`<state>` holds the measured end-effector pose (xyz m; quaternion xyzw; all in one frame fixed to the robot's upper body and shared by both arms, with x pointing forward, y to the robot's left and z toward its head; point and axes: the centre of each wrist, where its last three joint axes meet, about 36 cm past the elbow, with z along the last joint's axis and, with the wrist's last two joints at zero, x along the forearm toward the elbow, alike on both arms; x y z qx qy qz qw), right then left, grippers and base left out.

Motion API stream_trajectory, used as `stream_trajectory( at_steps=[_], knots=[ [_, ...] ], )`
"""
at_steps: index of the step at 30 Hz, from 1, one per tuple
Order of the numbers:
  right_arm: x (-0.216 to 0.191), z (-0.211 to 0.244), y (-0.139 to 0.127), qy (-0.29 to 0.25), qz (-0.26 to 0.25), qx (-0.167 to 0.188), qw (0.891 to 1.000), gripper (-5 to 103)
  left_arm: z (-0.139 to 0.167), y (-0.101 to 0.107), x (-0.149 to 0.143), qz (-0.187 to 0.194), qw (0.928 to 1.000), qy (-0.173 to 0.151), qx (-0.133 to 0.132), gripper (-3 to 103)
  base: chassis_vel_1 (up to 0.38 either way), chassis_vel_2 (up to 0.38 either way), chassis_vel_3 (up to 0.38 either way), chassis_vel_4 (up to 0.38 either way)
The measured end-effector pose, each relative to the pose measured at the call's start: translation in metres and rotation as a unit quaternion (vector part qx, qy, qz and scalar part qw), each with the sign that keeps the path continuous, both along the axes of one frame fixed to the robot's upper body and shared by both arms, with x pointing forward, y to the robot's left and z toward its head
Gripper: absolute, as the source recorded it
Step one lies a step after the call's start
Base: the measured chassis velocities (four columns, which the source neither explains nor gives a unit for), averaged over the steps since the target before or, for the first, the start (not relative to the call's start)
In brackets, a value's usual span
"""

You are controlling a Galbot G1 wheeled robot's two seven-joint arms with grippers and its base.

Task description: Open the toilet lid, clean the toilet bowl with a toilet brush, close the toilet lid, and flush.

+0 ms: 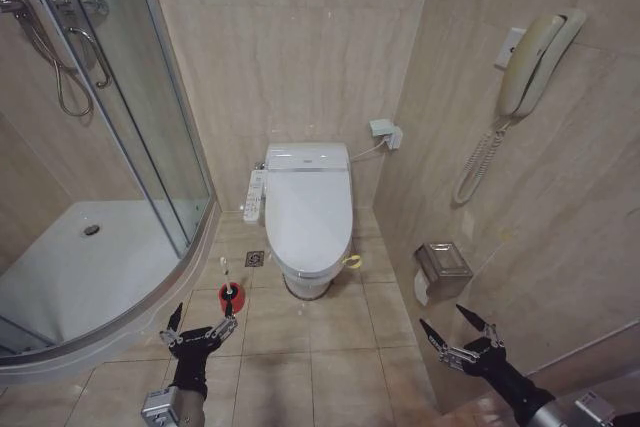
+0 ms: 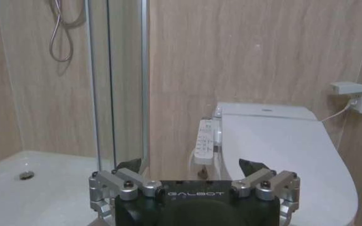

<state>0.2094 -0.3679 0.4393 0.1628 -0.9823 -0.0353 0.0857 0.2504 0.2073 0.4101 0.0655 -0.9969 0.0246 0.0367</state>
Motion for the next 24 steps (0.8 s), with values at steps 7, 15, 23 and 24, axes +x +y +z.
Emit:
stream_trajectory(
  at_steps=[7, 15, 23, 24],
  knots=[
    [-0.001, 0.0, -0.001, 0.001, 0.0, -0.001, 1.0, 100, 0.0, 0.0, 0.0, 0.0, 1.0, 0.0, 0.0, 100, 0.0, 0.0, 0.0, 0.0],
    [0.002, -0.002, 0.0, 0.004, 0.006, -0.013, 1.0, 100, 0.0, 0.0, 0.0, 0.0, 1.0, 0.0, 0.0, 100, 0.0, 0.0, 0.0, 0.0],
    [0.007, -0.018, 0.001, 0.029, 0.027, -0.025, 0.999, 100, 0.0, 0.0, 0.0, 0.0, 1.0, 0.0, 0.0, 100, 0.0, 0.0, 0.0, 0.0],
    [0.009, -0.021, 0.001, 0.032, 0.03, -0.025, 0.999, 100, 0.0, 0.0, 0.0, 0.0, 1.0, 0.0, 0.0, 100, 0.0, 0.0, 0.0, 0.0]
  ],
)
